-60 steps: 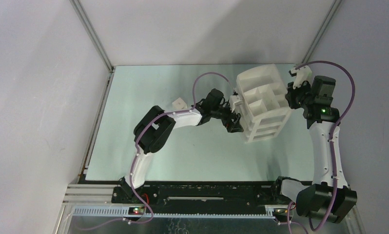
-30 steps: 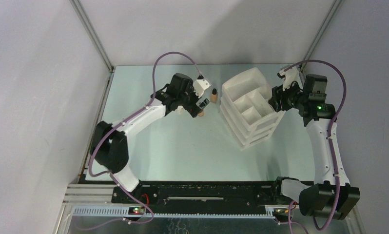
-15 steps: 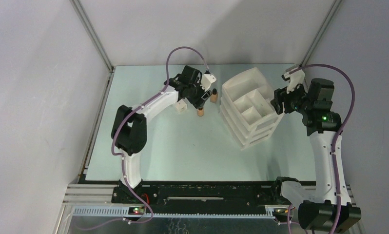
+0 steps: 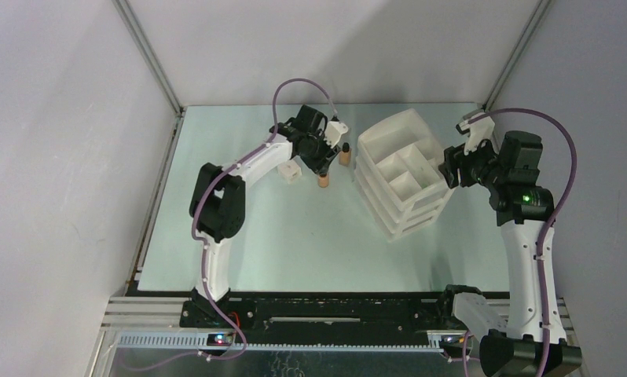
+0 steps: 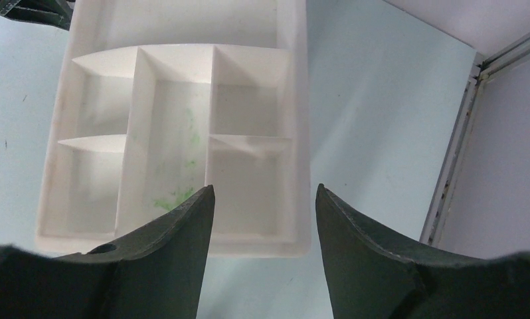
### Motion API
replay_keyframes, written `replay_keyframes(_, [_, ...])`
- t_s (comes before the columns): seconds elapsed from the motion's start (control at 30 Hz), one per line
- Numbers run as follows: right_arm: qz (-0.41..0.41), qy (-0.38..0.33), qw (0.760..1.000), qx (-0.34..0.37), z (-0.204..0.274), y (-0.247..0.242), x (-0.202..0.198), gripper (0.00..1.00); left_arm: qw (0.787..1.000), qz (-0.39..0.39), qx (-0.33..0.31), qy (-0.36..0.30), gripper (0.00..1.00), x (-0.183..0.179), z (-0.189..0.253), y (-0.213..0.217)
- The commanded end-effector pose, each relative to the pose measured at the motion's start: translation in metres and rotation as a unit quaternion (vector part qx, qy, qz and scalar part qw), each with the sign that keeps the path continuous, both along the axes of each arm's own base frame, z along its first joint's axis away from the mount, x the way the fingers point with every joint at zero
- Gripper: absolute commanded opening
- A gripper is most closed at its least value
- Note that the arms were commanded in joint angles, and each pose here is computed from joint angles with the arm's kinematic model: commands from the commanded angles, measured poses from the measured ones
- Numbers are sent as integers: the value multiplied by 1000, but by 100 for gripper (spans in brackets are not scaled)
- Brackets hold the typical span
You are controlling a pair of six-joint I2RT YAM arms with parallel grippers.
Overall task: Organize the makeup
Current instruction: Pick up the makeup from the center of the board.
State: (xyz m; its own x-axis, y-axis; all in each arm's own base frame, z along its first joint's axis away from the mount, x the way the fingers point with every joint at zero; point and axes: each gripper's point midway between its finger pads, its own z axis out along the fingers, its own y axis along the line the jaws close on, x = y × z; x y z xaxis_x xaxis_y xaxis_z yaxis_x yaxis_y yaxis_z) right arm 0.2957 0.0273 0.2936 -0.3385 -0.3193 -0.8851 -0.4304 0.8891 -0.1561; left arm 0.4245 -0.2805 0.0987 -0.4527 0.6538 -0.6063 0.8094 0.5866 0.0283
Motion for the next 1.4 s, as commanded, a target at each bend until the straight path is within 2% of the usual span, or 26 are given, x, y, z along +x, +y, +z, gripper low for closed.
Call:
replay_keyframes(0.0, [-1, -26, 1000, -7, 16, 0, -5, 66, 1000, 1, -30, 0, 49, 9, 17, -7])
replay_keyframes(0.13, [0, -30, 1000, -10, 18, 0, -8, 65, 999, -6, -44, 10, 41, 8, 16, -10])
replay_keyframes(0.33, [2, -55, 998, -14, 30, 2, -12, 65, 997, -14, -67, 19, 24, 5, 25, -7])
replay_keyframes(0.47, [8, -75, 997, -7, 49, 6, -15, 64, 997, -25, -72, -9, 21, -4, 50, 5])
replay_keyframes(0.73, [96, -128, 986, 47, 96, 52, -19, 65, 987, -67, -131, -65, 23, -60, 136, 17])
replay_keyframes(0.87, [194, -142, 966, 92, 116, 101, -30, 69, 975, -83, -189, -76, 27, -91, 185, 12])
replay_keyframes(0.97, [250, -125, 954, 109, 120, 132, -35, 70, 967, -103, -211, -93, 27, -110, 214, 6])
replay_keyframes(1.1, [311, -90, 941, 103, 110, 169, -37, 73, 952, -146, -244, -114, 28, -134, 246, -6])
replay_keyframes(1.2, [340, -81, 933, 83, 101, 192, -35, 78, 937, -178, -281, -109, 29, -152, 271, -15])
replay_keyframes(1.37, [384, -68, 919, 61, 91, 219, -41, 81, 921, -203, -319, -97, 30, -170, 298, -24])
